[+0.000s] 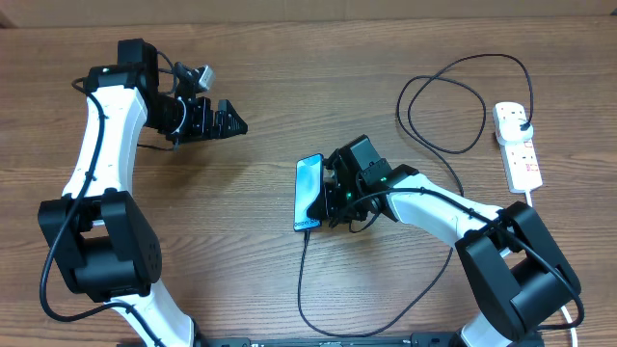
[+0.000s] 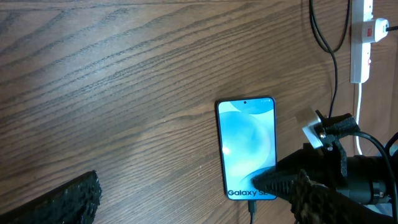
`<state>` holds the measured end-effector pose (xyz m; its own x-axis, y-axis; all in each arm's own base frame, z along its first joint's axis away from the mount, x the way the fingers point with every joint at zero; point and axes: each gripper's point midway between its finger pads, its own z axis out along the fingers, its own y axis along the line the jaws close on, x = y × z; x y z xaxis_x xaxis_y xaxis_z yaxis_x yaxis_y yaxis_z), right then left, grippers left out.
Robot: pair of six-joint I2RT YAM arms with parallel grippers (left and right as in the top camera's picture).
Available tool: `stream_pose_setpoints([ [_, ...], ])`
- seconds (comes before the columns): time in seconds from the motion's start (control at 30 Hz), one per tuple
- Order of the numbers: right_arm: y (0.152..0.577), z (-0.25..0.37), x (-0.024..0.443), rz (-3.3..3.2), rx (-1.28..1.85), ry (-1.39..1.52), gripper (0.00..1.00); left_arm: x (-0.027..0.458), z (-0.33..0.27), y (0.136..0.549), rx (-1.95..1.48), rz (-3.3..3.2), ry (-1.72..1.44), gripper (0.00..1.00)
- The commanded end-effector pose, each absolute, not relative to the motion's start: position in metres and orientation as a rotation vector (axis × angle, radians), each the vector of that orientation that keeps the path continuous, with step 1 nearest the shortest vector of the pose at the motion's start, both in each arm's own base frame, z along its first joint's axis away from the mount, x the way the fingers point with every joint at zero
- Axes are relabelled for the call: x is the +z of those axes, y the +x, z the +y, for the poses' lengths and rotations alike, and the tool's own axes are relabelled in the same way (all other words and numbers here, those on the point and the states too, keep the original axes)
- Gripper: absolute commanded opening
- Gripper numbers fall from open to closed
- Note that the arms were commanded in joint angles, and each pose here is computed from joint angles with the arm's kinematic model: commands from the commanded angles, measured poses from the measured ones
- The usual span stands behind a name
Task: Plug charger to phone and switch on socket
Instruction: 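Lower the phone with the right gripper onto the table, then hold the phone on the table with the right gripper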
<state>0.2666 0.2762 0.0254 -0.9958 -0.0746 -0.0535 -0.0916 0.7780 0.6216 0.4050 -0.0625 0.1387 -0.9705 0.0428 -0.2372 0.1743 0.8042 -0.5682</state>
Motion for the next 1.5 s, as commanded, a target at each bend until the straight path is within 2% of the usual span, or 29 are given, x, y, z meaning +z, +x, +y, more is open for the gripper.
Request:
stream_pose_setpoints([
  [0.0,0.2765,0.2673,0.0211,2.916,0.900,-0.138,0.10,0.1460,-0.0652,0.4057,-0.889,2.764,0.183,1.00],
  [0.5,0.2806,0.2607,0.0171,2.915,0.830,-0.120,0.10,0.1460,-0.0652,0.4057,-0.889,2.764,0.183,1.00],
  [0.7,0.2803,0.2605,0.0169,2.916,0.829,-0.120,0.06,0.1460,-0.0652,0.4057,-0.889,2.764,0.183,1.00],
  [1.47,0.2799,0.2602,0.0166,2.919,0.827,-0.119,0.07,0.1460,-0.0652,0.4057,-0.889,2.764,0.183,1.00],
])
